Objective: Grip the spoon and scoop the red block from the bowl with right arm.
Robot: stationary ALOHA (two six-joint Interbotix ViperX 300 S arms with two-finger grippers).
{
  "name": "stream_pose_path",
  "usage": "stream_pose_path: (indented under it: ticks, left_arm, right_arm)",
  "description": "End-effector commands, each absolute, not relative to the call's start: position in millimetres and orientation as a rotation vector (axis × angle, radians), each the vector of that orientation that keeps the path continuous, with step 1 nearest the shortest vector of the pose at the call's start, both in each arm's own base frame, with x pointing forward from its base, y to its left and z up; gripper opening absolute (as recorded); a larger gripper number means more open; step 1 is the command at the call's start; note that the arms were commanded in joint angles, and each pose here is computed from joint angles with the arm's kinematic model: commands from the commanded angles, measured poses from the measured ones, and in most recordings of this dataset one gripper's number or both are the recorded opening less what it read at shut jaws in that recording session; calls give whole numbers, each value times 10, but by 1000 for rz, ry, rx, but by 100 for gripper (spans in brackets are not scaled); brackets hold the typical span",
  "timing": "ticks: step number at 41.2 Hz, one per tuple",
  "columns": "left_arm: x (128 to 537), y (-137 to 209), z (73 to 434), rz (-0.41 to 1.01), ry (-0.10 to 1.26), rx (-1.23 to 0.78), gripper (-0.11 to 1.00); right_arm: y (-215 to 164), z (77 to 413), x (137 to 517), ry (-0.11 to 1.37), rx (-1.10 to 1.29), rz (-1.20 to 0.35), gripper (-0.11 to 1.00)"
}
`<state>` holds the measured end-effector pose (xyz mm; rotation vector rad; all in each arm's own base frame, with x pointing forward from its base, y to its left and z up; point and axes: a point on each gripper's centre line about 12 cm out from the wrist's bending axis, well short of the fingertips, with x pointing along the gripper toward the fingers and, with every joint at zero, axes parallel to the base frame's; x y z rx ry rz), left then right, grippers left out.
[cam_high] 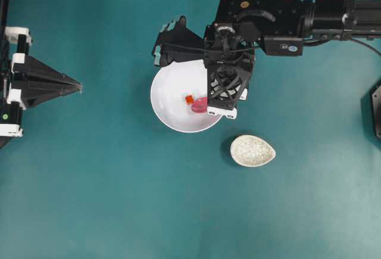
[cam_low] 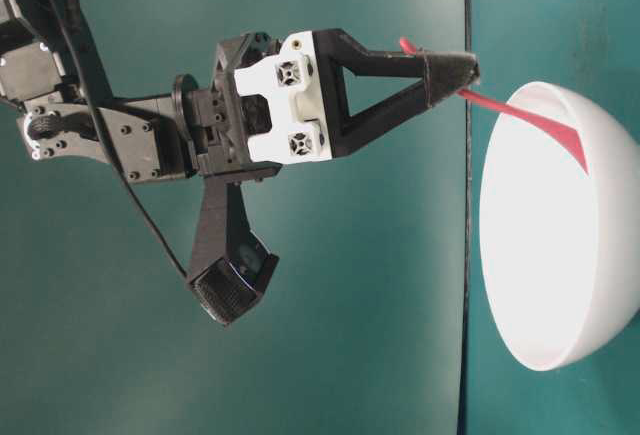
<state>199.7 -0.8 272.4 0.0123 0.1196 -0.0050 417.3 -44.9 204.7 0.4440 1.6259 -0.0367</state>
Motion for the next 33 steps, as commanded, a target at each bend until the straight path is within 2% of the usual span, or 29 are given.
stream_pose_path:
  ticks: [1, 15, 33]
  left_arm:
    - [2025, -11, 2826, -7, 94, 22, 0]
    - [2024, -11, 2835, -7, 90, 22, 0]
    - [2020, -11, 2828, -7, 94, 20, 0]
  right_arm:
    - [-456, 2164, 4193, 1586, 441, -33, 24]
    - [-484, 2157, 4273, 1514, 439, -48, 24]
    - [-500, 2083, 4272, 1498, 434, -64, 24]
